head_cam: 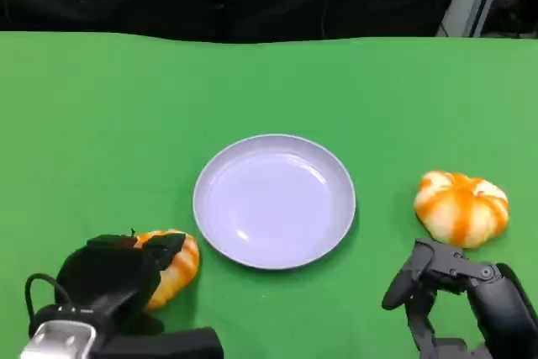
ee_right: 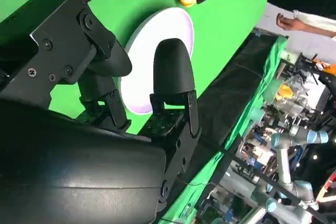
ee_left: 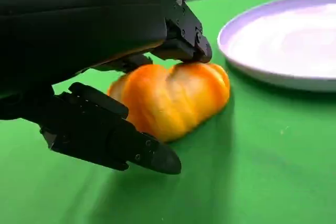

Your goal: Grasp the bread from the table and place it into the plate.

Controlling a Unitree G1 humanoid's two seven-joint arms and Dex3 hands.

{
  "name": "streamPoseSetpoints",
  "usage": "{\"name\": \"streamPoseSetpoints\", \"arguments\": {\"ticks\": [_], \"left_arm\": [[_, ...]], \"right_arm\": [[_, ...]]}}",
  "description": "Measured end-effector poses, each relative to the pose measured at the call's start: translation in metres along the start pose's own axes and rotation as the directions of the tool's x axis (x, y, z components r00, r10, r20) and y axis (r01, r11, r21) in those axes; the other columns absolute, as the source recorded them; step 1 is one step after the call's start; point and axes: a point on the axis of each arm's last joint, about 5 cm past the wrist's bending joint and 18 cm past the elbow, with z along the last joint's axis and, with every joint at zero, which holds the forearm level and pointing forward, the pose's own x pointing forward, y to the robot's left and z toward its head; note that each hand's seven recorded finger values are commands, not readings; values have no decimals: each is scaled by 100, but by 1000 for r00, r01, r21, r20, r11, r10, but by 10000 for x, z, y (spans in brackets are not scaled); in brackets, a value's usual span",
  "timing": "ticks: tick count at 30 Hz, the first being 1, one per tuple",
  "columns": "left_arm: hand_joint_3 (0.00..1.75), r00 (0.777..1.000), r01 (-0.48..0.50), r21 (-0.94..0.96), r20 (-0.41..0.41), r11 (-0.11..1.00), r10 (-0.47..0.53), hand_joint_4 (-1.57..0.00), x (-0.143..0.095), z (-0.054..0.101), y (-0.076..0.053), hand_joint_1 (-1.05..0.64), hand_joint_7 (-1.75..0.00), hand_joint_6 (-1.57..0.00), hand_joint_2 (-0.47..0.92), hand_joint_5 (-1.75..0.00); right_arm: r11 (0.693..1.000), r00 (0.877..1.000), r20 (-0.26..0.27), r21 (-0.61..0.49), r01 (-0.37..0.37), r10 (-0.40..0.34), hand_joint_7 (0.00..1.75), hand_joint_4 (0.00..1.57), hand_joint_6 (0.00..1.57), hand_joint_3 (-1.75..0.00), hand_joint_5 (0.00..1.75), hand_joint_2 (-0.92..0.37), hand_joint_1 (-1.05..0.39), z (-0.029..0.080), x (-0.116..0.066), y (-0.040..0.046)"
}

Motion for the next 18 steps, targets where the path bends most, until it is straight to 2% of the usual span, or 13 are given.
{"name": "streamPoseSetpoints", "arguments": {"ticks": [2,3,4,5,8,9,10,11,12,14,16,18], "left_arm": [[11,1000,7,-14,1,1000,-7,-80,35,-2,11,-25,-11,-63,92,-24],[15,1000,5,-21,1,1000,-5,-79,44,-12,6,-21,-9,-77,92,-61],[18,1000,-10,-27,2,1000,10,-78,47,-25,-6,-18,-10,-97,92,-107],[22,999,-41,-44,11,998,42,-77,50,-35,-21,-17,-10,-109,92,-126],[31,988,-145,-90,33,985,148,-81,50,-73,-86,-16,-14,-126,92,-143],[31,985,-166,-95,36,982,170,-82,47,-84,-103,-15,-27,-126,91,-148],[32,979,-193,-108,42,975,198,-83,42,-95,-119,-15,-55,-115,91,-152],[33,972,-221,-126,48,967,229,-83,32,-104,-135,-15,-65,-111,90,-153],[25,965,-245,-140,54,959,255,-79,21,-116,-152,-17,-98,-94,91,-166],[17,953,-284,-177,51,942,297,-78,-17,-140,-178,-17,-127,-81,91,-173],[16,935,-340,-215,29,916,354,-79,-66,-180,-198,-13,-136,-79,91,-174],[68,911,-400,-239,3,885,412,-80,-106,-218,-205,-8,-131,-82,66,-175]], "right_arm": [[1000,1000,0,0,0,0,134,83,80,-143,162,-32,10,0,0,0],[1000,1000,0,0,0,0,134,83,80,-143,162,-32,10,0,1,1],[1000,1000,0,0,0,0,134,83,80,-144,161,-32,10,0,1,1],[1000,1000,0,0,0,0,135,83,80,-144,162,-32,10,0,0,1],[1000,1000,0,2,0,0,135,84,80,-144,163,-32,10,0,1,1],[1000,1000,0,4,0,0,135,83,79,-143,164,-33,9,1,1,2],[1000,1000,0,4,0,0,135,83,79,-142,165,-33,9,1,2,2],[1000,1000,0,4,0,0,135,83,79,-142,165,-33,9,1,2,2],[1000,1000,0,4,0,0,135,83,79,-142,165,-33,9,1,2,2],[1000,1000,1,4,0,0,135,83,79,-142,164,-33,9,1,4,2],[1000,1000,3,2,-1,1,135,83,80,-142,162,-32,9,3,8,4],[1000,1000,3,1,-1,1,135,84,79,-142,162,-32,10,2,8,3]]}}
